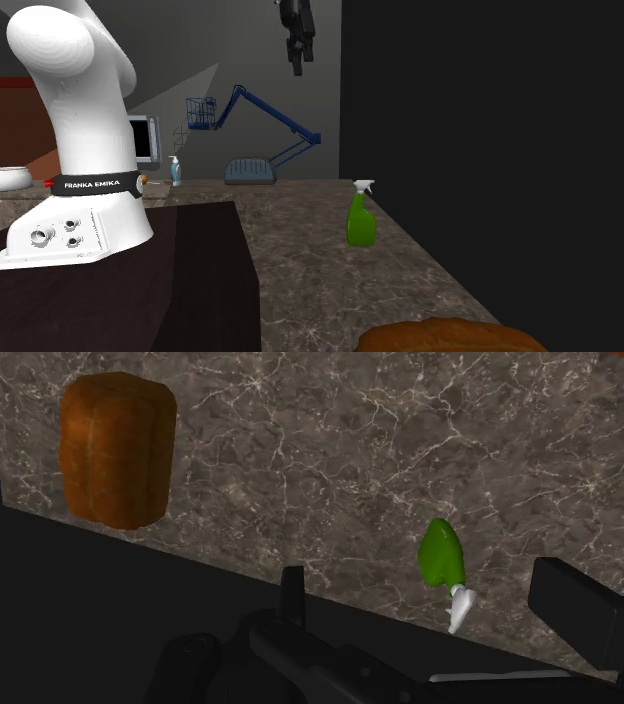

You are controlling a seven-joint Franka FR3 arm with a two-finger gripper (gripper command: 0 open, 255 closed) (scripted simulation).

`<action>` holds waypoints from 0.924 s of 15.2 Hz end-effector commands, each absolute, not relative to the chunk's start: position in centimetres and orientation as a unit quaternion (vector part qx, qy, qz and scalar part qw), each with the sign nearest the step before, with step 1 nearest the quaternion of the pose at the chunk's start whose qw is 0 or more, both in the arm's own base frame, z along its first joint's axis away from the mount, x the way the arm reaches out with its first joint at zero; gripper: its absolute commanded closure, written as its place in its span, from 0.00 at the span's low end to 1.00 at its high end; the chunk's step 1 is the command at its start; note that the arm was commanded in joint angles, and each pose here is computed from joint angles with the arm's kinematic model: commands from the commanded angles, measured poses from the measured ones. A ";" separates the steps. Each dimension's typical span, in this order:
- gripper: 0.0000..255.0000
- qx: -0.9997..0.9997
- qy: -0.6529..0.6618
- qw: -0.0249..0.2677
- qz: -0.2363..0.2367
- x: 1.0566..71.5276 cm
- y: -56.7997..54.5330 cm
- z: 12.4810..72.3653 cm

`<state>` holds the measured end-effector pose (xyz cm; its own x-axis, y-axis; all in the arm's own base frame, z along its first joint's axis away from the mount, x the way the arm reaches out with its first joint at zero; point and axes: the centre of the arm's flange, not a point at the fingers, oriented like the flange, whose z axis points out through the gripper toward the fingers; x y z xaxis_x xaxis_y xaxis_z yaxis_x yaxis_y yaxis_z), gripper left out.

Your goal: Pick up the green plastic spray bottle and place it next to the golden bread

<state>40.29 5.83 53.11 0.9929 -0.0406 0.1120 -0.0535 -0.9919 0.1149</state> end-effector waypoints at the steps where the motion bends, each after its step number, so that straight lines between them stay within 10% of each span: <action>1: 0.00 0.997 -0.034 0.055 0.051 42.0 6.7 51.1; 14: 0.00 0.994 -0.099 0.028 0.023 53.5 11.4 38.9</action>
<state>52.52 11.09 39.87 0.9811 -0.1852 0.0561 -0.1883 -0.9805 0.0564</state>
